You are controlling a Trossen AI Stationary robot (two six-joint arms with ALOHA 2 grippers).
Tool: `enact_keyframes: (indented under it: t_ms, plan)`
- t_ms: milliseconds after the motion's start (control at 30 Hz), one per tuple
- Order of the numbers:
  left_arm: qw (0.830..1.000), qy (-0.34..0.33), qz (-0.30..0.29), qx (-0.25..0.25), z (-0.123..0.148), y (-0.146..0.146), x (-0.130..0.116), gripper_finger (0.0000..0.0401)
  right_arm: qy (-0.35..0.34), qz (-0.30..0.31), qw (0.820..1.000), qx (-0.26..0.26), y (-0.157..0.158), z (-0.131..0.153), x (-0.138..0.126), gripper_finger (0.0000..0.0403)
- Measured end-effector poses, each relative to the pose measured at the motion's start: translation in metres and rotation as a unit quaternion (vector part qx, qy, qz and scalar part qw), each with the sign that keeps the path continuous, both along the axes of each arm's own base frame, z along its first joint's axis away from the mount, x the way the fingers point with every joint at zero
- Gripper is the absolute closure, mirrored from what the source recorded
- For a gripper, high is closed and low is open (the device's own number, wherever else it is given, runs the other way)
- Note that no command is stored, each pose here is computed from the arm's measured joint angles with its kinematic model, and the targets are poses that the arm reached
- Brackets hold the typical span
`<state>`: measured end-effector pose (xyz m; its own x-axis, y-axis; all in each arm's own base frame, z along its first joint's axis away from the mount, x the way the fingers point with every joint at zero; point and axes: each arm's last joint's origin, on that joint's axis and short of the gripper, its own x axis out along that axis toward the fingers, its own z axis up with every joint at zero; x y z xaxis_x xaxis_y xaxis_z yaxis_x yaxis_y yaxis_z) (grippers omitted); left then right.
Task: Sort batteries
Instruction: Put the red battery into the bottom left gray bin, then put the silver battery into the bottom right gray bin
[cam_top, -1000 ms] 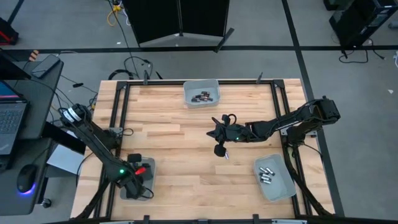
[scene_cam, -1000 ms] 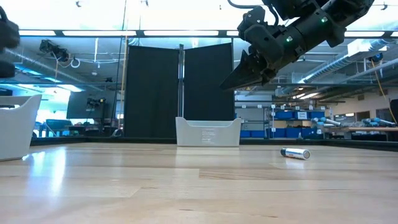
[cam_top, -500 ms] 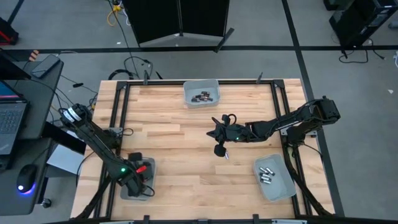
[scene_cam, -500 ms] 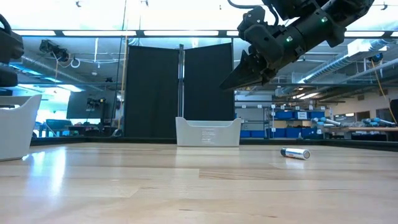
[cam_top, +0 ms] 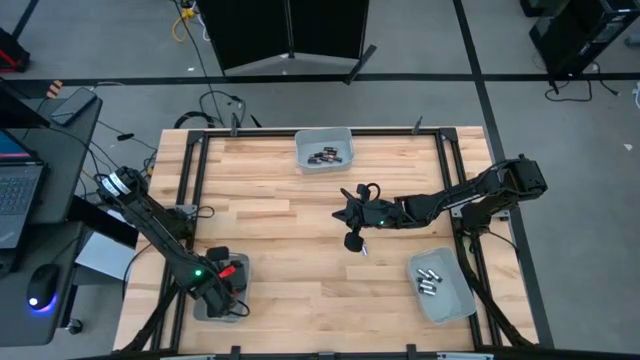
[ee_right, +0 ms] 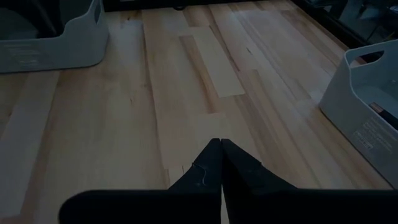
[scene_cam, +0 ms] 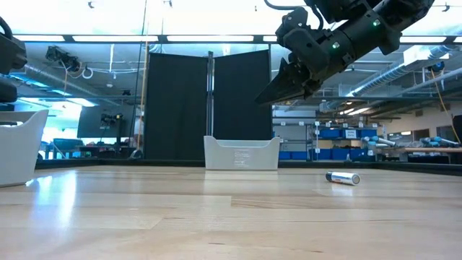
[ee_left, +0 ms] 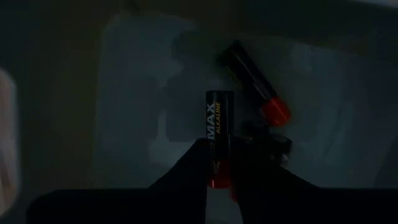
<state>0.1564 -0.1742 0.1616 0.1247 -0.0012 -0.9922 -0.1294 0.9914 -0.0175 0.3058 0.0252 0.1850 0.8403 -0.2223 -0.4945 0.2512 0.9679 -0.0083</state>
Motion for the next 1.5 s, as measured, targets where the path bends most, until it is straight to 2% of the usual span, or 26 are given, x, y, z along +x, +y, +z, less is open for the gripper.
enact_keyframes:
  t_ms: [200,533,800,933,1100,1233,1500]
  plan:
    - [1.000,0.018,0.013,-0.016,0.000,-0.001,-0.001,0.0314,0.000,0.000,1.000,0.000,0.000,0.000,0.000,0.0390]
    - [0.999,0.028,0.023,-0.023,0.001,-0.001,-0.001,0.0310,0.000,0.000,1.000,0.000,0.000,0.000,0.000,0.0389]
    - [1.000,0.027,0.011,-0.009,0.032,-0.009,0.006,0.0310,-0.004,-0.001,1.000,0.002,0.000,0.001,0.000,0.0384]
    - [1.000,0.021,0.011,-0.003,0.046,-0.011,0.009,0.0328,-0.004,-0.001,1.000,0.001,0.000,0.001,0.000,0.0388]
    - [1.000,-0.010,-0.011,-0.018,0.052,-0.013,0.011,0.0390,-0.004,-0.001,1.000,0.002,0.000,0.001,0.000,0.0386]
    - [0.999,-0.033,-0.014,-0.029,0.056,-0.010,0.009,0.0395,-0.006,-0.003,1.000,0.005,0.000,0.001,0.001,0.0384]
    - [0.987,-0.152,-0.001,-0.058,0.067,-0.002,0.010,0.0399,-0.008,-0.002,1.000,0.002,0.000,0.001,0.001,0.0389]
